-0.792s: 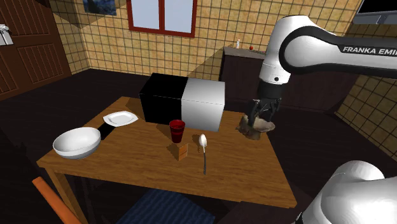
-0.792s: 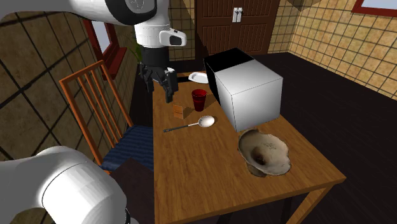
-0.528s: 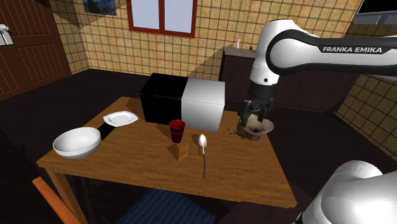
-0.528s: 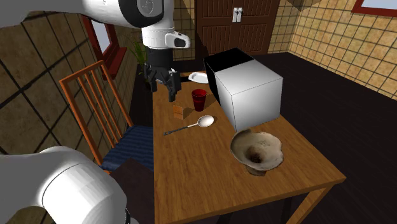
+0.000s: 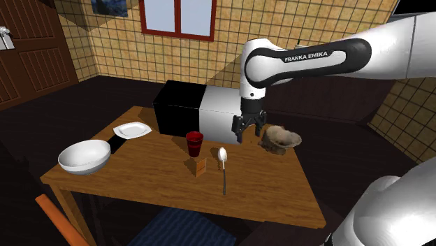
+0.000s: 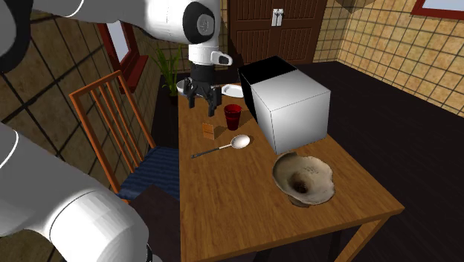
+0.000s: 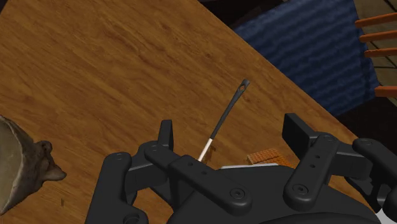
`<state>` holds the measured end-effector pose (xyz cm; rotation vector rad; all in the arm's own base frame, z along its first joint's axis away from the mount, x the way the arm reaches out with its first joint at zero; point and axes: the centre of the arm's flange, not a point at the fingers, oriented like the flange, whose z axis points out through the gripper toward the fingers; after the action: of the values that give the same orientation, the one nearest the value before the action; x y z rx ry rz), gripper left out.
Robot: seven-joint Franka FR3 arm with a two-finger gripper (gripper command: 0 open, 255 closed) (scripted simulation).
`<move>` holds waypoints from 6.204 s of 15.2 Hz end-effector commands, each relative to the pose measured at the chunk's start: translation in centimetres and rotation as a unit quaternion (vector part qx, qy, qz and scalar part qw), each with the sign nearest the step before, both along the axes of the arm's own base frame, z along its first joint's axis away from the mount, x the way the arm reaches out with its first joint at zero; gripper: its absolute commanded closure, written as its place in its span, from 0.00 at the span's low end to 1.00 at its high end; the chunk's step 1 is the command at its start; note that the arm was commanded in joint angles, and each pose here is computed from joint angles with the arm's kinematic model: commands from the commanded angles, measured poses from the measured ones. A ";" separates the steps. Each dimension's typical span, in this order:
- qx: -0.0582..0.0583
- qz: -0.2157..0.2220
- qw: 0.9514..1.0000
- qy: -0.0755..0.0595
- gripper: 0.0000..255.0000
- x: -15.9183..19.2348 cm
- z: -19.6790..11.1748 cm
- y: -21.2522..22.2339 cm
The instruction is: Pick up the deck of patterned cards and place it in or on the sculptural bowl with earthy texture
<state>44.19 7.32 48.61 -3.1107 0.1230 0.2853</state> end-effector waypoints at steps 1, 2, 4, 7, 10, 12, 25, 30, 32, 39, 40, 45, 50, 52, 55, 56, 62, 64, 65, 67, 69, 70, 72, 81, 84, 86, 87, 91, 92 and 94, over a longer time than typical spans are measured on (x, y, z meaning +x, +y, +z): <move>0.000 0.007 1.000 0.015 0.00 2.4 -1.3 1.1; 0.000 0.011 1.000 0.023 0.00 3.6 -2.1 1.7; 0.000 0.018 0.999 0.037 0.00 5.9 -3.7 2.8; 0.000 0.028 0.998 0.059 0.00 9.3 -6.3 4.5; 0.000 0.039 0.996 0.081 0.00 12.5 -9.0 6.3; 0.000 0.046 0.994 0.095 0.00 14.6 -10.9 7.5; 0.000 0.066 0.988 0.137 0.00 18.5 -19.9 11.2; 0.000 0.066 0.988 0.137 0.00 18.4 -20.2 11.1; 0.000 0.066 0.988 0.137 0.00 18.4 -20.2 11.1; 0.000 0.066 0.988 0.137 1.00 18.4 -20.2 11.1; 0.000 0.066 0.988 0.137 1.00 18.4 -20.2 11.2; 0.000 0.066 0.988 0.137 1.00 18.4 -19.1 11.1; 0.000 0.066 0.988 0.137 1.00 18.4 -16.5 11.1; 0.000 0.066 0.988 0.137 1.00 18.4 -15.4 11.1; 0.000 0.066 0.988 0.137 1.00 18.4 -13.8 11.1; 0.000 0.066 0.988 0.137 1.00 18.4 -13.3 11.1; 0.000 0.066 0.988 0.137 1.00 18.4 -10.1 11.1; 0.000 0.066 0.988 0.137 1.00 18.4 -9.1 11.1; 0.000 0.066 0.988 0.137 1.00 18.4 -8.6 11.1; 0.000 0.066 0.988 0.137 1.00 18.4 -7.5 11.1; 0.000 0.066 0.988 0.137 1.00 18.4 -6.5 11.1; 0.000 0.066 0.988 0.137 1.00 18.4 -5.9 11.1; 0.000 0.066 0.988 0.137 1.00 18.4 -4.9 11.1; 0.000 0.066 0.988 0.137 1.00 18.4 -0.1 11.1; 0.000 0.066 0.988 0.137 1.00 18.4 1.5 11.1; 0.000 0.066 0.988 0.137 1.00 18.2 1.9 9.9; 0.000 0.066 0.988 0.137 1.00 17.9 2.0 8.6; 0.000 0.066 0.988 0.137 1.00 17.0 2.4 3.4; 0.000 0.066 0.988 0.137 1.00 16.8 2.5 2.1; 0.000 0.066 0.988 0.137 1.00 16.4 2.7 -0.5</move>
<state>60.64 7.82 51.43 -3.0658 -0.0775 0.7156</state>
